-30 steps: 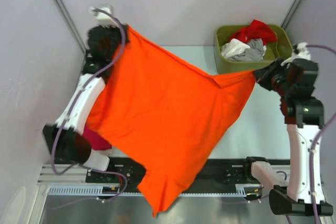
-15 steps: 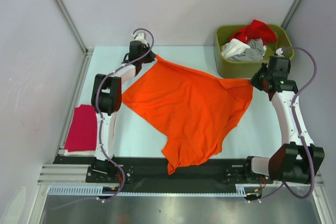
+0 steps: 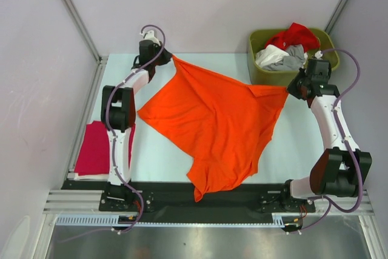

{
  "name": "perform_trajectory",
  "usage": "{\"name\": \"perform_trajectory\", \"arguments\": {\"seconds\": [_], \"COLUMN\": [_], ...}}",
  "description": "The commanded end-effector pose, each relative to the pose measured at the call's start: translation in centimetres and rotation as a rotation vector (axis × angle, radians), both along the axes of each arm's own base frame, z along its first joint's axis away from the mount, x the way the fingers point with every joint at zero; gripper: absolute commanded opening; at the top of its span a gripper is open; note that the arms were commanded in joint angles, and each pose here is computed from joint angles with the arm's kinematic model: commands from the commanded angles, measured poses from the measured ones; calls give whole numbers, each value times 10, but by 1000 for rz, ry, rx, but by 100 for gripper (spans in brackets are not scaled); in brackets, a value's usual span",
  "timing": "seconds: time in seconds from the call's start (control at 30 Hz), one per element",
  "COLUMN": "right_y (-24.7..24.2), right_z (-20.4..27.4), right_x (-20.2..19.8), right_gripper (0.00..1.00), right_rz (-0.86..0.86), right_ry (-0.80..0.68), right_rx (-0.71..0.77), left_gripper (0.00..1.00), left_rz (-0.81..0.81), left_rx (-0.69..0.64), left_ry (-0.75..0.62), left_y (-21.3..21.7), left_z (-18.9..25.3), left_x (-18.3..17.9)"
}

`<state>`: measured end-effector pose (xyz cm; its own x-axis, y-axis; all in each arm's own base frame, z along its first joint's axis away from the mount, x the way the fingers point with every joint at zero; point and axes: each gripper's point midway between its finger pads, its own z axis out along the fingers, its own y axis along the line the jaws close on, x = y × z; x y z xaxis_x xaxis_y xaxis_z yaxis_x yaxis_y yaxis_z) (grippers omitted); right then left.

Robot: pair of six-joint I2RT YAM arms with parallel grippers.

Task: Fold and stack the t-shirts
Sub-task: Flatten the tshirt out

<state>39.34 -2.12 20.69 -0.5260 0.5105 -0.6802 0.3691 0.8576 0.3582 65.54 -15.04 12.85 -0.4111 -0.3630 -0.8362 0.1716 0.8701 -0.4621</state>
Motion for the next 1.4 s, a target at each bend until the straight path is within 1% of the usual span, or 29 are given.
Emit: {"name": "perform_trajectory", "arguments": {"seconds": [0.0,0.13,0.23,0.3,0.37,0.4,0.47,0.5,0.53,0.57,0.6,0.63,0.7,0.73,0.77,0.8,0.83,0.87,0.93,0.97,1.07,1.1,1.17,1.2,1.3,1.33,1.37], "right_y": [4,12,15,14,16,17,23,25,27,30,32,33,35,37,39,40,42,43,43,42,39,39,38,39,42,45,47], "right_z": [28,30,48,78,105,131,164,197,213,227,261,269,301,319,330,346,357,373,390,412,438,454,471,485,505,516,522], "right_x": [14,9,11,20,31,45,58,71,76,80,82,87,85,80,75,68,62,47,30,9,-22,-45,-70,-96,-137,-163,-178], "right_gripper": [0,0,0,0,0,0,0,0,0,0,0,0,0,0,0,0,0,0,0,0,0,0,0,0,0,0,0], "right_rz": [-3,11,18,11,13,19,41,58,65,83,92,97,115,123,137,144,154,159,162,155,143,138,129,129,132,141,147], "right_ry": [-87,-93,-133,-209,-286,-356,-448,-537,-585,-631,-728,-757,-854,-904,-938,-986,-1018,-1059,-1105,-1175,-1254,-1303,-1356,-1408,-1485,-1533,-1559], "right_rx": [-11,-1,0,2,19,21,45,47,50,51,45,48,42,42,41,40,37,29,8,-7,-36,-51,-72,-85,-114,-122,-132], "left_gripper": [0,0,0,0,0,0,0,0,1,0,1,0,0,0,0,0,0,0,0,0,0,0,0,0,0,0,0], "left_rz": [10,-12,-17,-49,-49,-51,-55,-59,-67,-68,-75,-83,-87,-81,-73,-68,-55,-34,-12,3,63,88,120,134,176,191,202], "left_rx": [-37,-51,-71,-90,-104,-112,-137,-159,-172,-184,-202,-212,-208,-205,-193,-153,-128,-111,-63,-56,-39,-35,-38,-32,-32,-42,-47], "left_ry": [-140,-138,-146,-184,-210,-243,-288,-317,-337,-349,-356,-382,-408,-427,-453,-483,-484,-539,-607,-655,-736,-794,-846,-884,-949,-985,-1002], "left_y": [15,12,13,7,8,8,7,7,5,6,4,5,8,11,15,19,24,32,41,48,64,71,79,84,95,100,102], "left_z": [79,90,112,140,163,186,219,243,258,269,279,301,321,338,351,361,367,397,425,448,480,500,519,531,552,563,567], "left_x": [13,8,0,-8,-12,-17,-27,-36,-44,-51,-58,-76,-98,-120,-133,-145,-156,-184,-214,-244,-286,-315,-343,-363,-400,-422,-432]}}
